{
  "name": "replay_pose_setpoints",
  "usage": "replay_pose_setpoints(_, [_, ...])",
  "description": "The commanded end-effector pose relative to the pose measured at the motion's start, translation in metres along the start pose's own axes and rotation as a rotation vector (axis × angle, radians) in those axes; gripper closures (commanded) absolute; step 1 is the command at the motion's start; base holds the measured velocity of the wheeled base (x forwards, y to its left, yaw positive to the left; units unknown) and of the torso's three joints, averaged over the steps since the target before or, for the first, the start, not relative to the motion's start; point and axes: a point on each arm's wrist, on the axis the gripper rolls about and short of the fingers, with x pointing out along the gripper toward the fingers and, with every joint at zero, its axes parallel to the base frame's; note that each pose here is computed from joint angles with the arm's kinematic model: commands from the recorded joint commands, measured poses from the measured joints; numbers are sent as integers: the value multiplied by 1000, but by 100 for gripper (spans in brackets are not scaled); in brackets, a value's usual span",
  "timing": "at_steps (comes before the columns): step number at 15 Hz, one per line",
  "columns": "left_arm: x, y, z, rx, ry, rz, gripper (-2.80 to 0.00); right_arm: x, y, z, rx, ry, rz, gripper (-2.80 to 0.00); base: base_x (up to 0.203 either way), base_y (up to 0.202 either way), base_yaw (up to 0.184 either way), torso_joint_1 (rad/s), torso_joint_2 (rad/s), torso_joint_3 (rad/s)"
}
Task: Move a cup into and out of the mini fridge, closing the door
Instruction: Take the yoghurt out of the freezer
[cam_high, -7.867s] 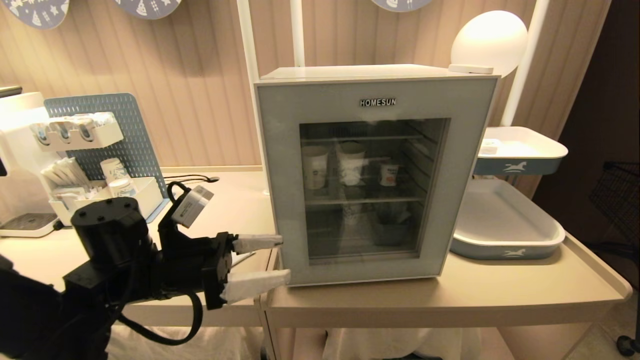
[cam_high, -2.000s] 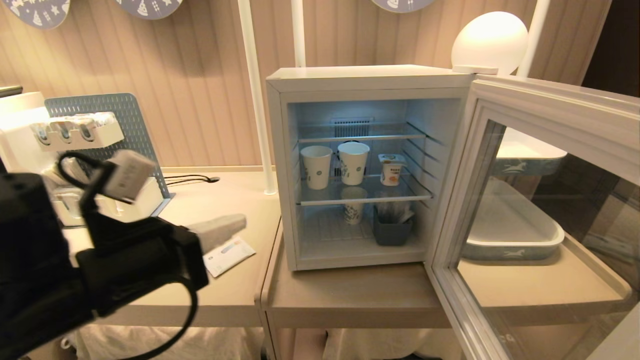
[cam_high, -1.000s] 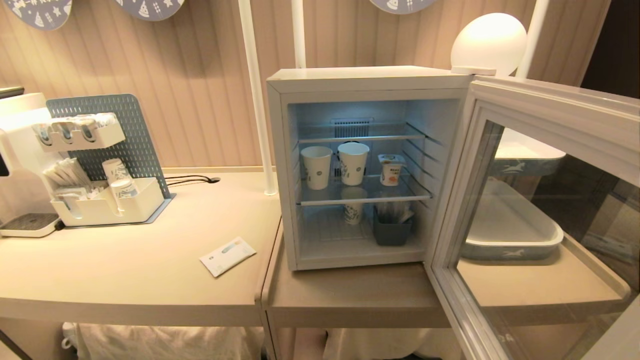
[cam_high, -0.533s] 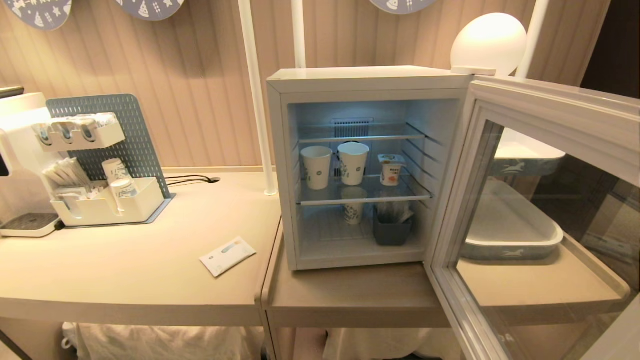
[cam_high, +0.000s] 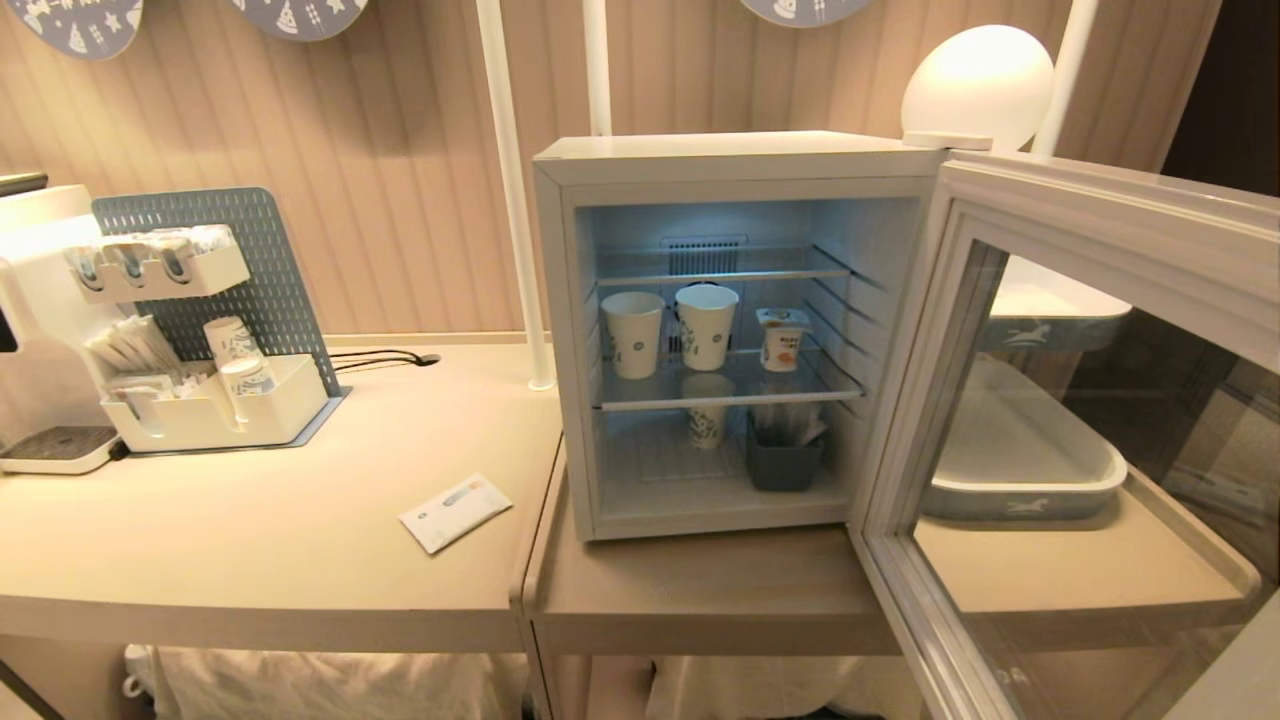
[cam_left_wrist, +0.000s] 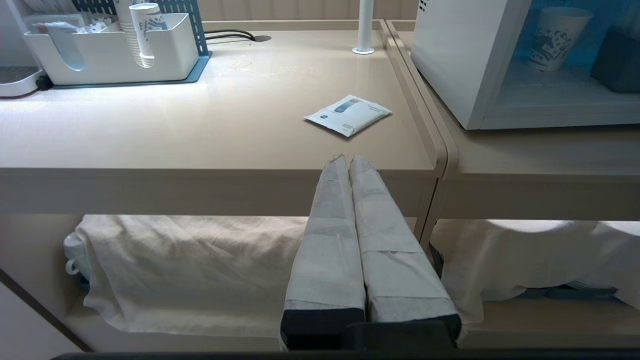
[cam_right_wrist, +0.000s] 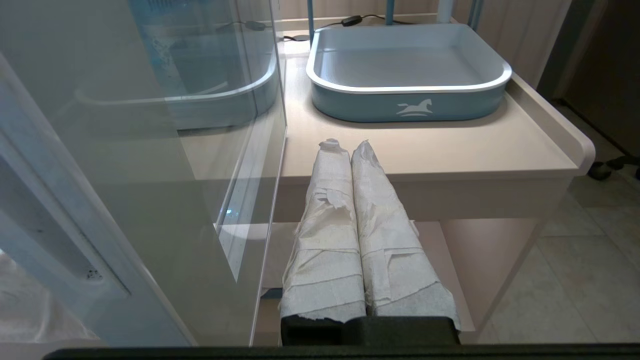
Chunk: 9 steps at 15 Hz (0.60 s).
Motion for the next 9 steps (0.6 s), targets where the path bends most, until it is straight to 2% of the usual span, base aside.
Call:
replay_pose_setpoints(1, [0,0,-1,-1,2,-1,0,0,0,0,-1,1,0,0,-53,0,-1,7,4,2])
replay_pose_setpoints(9, [0,0,-2,-17,1,2,0,0,0,0,0,0,0,0,-184,0,0,4,3,2])
